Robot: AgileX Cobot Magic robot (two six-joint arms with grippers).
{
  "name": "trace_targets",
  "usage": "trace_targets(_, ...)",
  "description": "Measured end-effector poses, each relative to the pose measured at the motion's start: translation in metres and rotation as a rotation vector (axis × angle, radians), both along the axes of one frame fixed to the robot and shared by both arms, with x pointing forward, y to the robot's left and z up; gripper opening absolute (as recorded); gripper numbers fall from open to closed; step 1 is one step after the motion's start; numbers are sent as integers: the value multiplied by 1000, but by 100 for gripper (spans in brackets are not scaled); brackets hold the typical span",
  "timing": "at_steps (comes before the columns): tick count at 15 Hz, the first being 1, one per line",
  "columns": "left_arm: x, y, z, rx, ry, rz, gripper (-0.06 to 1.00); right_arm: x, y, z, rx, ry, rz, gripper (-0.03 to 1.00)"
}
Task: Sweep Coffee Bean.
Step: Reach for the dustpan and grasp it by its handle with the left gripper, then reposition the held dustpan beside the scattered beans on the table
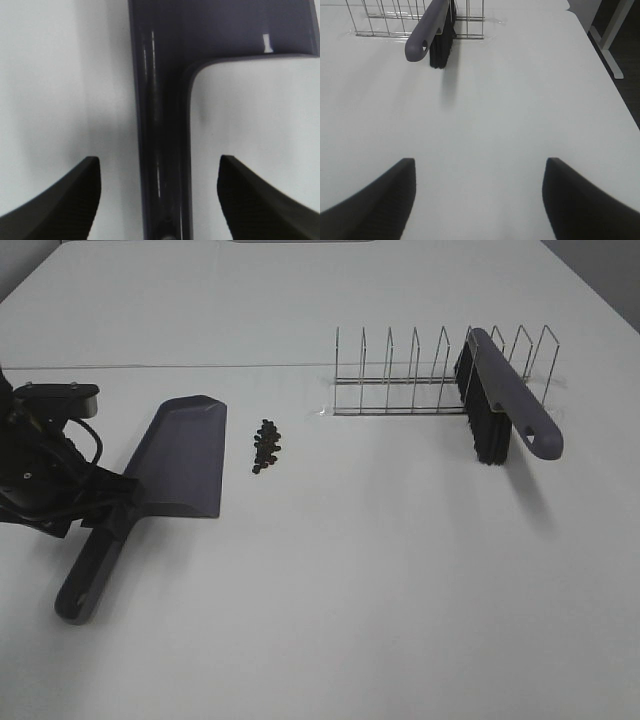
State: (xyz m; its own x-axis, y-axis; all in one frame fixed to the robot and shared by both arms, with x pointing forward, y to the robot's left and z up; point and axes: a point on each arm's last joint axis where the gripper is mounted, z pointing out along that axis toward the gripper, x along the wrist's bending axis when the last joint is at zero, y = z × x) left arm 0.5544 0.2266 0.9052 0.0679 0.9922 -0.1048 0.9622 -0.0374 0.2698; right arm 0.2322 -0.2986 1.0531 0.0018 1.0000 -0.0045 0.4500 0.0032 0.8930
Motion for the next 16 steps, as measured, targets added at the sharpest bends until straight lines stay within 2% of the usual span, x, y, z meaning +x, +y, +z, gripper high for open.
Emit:
trace_targets(6, 27, -6, -31, 11, 47, 0, 61, 0, 0, 0, 0, 0, 0, 68)
trace_targets(7, 29, -6, -32, 10, 46, 1, 57, 0, 0, 0, 0, 0, 0, 68)
trace_targets(9, 31, -7, -33, 11, 52, -1, 40, 0, 0, 0, 0, 0, 0, 68)
trace_targets(10, 31, -7, -33, 11, 56, -1, 36, 0, 0, 0, 0, 0, 0, 68)
trace_targets(16, 28, -7, -30, 0, 91, 58, 36, 0, 0, 0, 0, 0, 0, 68)
